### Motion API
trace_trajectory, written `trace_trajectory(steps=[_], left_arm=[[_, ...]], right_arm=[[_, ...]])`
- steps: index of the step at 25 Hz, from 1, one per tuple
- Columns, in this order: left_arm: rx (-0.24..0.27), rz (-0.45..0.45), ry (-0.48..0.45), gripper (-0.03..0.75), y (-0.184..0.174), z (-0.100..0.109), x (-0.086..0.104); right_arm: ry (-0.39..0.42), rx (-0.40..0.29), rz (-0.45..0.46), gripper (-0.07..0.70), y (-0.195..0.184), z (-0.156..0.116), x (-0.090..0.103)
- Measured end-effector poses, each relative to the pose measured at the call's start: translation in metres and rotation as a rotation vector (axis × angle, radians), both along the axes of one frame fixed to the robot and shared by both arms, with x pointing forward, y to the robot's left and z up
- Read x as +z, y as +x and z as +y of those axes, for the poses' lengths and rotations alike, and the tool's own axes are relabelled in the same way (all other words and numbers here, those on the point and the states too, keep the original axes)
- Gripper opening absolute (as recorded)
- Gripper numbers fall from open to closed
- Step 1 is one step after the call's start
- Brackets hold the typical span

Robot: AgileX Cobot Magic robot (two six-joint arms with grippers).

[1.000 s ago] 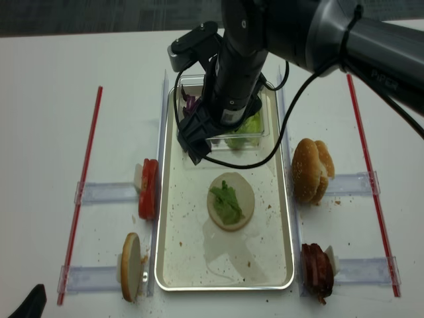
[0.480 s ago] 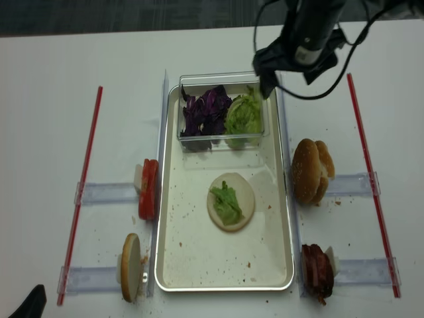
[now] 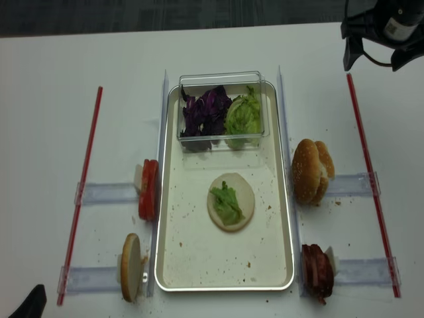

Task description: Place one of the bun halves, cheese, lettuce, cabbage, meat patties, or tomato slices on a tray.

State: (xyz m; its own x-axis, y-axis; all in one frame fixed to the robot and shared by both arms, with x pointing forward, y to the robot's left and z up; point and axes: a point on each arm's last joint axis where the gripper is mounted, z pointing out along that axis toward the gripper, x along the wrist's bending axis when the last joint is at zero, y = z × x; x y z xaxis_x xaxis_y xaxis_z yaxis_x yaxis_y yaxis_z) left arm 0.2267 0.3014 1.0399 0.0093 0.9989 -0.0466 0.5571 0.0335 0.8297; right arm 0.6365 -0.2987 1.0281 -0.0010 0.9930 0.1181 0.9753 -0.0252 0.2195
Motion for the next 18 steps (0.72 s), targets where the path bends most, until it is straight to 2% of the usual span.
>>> trace_trajectory(steps=[6, 10, 18], left_arm=[[0.000, 0.000, 0.000, 0.618, 0.000, 0.000, 0.000], [0.000, 0.000, 0.000, 0.618, 0.000, 0.000, 0.000], [0.000, 0.000, 0.000, 0.618, 0.000, 0.000, 0.000]], right_arm=[[-0.007, 0.006, 0.016, 0.692, -0.001, -0.001, 0.000], [-0.004, 0.011, 0.061, 0.691, -0.006, -0.001, -0.003], [-0.002, 0.018, 0.159, 0.680, -0.043, 0.000, -0.018]])
